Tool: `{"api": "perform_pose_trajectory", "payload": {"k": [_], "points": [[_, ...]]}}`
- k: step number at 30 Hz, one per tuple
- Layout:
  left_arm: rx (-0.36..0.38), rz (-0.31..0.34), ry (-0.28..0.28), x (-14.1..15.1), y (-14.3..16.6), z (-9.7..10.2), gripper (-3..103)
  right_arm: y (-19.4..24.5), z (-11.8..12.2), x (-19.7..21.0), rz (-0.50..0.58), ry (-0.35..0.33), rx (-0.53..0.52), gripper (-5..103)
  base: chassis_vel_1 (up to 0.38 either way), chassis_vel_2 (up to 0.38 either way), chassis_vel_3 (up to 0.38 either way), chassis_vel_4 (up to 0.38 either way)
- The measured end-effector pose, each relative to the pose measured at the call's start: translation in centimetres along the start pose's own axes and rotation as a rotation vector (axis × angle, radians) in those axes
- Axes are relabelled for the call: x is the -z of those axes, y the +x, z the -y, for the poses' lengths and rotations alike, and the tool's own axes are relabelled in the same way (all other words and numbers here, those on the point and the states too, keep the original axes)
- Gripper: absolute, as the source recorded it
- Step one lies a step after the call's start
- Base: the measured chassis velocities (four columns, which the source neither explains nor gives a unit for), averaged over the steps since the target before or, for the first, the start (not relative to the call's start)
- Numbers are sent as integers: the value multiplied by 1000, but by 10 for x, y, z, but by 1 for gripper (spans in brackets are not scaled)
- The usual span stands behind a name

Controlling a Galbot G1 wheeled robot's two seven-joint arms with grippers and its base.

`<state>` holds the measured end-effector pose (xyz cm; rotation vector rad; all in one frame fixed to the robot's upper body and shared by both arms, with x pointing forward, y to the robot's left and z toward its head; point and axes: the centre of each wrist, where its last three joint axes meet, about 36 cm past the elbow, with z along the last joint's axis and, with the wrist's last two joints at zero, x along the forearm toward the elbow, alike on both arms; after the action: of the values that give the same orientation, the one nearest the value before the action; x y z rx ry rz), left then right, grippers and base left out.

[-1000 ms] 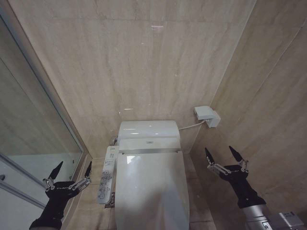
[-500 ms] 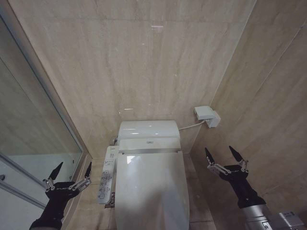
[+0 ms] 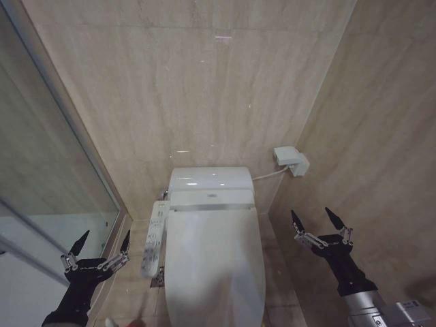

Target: Open the toilet lid, clean the toilet bowl with a toilet brush, close the toilet lid, and flush.

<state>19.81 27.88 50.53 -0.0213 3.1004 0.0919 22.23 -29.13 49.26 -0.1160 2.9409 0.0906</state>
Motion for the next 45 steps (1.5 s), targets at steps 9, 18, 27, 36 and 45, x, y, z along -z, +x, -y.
{"api": "perform_pose_trajectory", "payload": {"k": [9, 18, 27, 36, 45], "points": [[0, 0, 0, 0, 0, 0, 100, 0, 0, 0, 0, 0, 0, 100, 224, -233, -228, 226], [0, 0, 0, 0, 0, 0, 100, 0, 0, 0, 0, 0, 0, 100, 338, -333, -341, 332], [0, 0, 1, 0, 0, 0, 100, 0, 0, 0, 0, 0, 0, 100, 355, -355, -365, 358], [0, 0, 1, 0, 0, 0, 100, 0, 0, 0, 0, 0, 0, 100, 167, -140, -181, 161], [0, 1, 0, 0, 0, 0, 100, 0, 0, 0, 0, 0, 0, 100, -59, 55, 55, -45]]}}
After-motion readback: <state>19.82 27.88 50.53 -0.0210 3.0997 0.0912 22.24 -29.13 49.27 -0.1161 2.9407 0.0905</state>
